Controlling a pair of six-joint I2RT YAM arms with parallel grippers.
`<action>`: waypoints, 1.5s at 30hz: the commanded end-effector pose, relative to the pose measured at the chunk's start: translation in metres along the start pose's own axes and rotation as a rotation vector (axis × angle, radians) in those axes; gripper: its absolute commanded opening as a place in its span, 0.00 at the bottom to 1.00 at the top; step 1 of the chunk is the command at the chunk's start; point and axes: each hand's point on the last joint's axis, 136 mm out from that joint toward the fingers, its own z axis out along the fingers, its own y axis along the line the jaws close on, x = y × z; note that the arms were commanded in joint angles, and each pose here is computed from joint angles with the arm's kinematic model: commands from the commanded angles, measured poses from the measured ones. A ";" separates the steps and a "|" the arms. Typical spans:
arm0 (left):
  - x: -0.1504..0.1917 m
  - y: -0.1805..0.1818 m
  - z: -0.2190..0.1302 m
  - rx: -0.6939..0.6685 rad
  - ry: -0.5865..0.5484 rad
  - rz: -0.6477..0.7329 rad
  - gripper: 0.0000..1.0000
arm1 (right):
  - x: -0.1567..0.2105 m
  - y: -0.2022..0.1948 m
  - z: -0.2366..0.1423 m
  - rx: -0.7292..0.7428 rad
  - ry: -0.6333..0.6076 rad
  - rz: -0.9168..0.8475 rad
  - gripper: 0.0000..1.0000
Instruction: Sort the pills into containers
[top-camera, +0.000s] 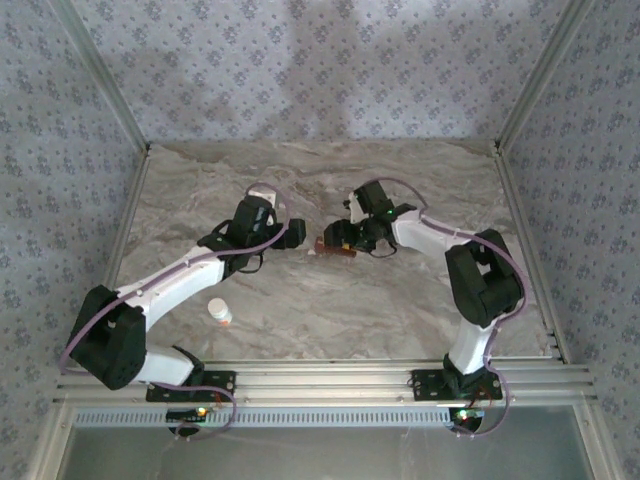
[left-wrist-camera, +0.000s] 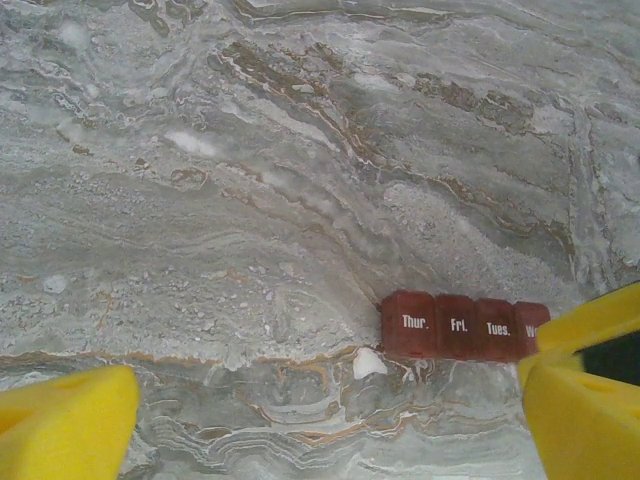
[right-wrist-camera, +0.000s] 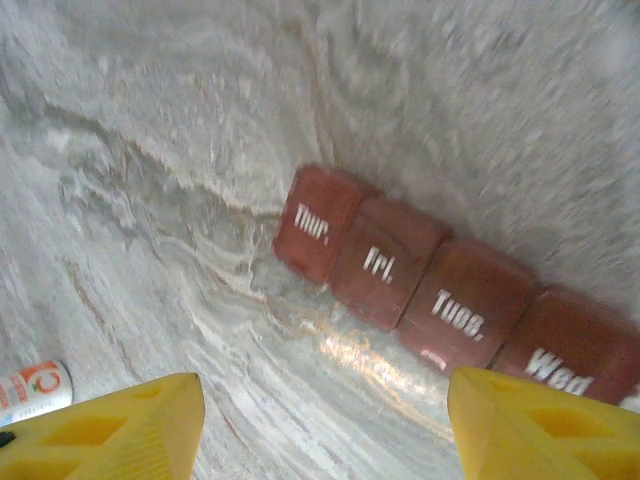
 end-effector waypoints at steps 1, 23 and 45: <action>-0.006 -0.006 -0.006 0.021 -0.032 -0.019 0.98 | -0.030 -0.008 -0.013 0.057 -0.064 -0.024 0.68; -0.005 -0.008 -0.005 0.037 -0.018 -0.045 0.98 | -0.002 -0.038 0.023 0.101 0.044 -0.010 0.67; -0.014 0.009 -0.010 -0.054 -0.083 -0.163 0.98 | 0.051 -0.014 -0.004 0.350 -0.056 -0.250 0.73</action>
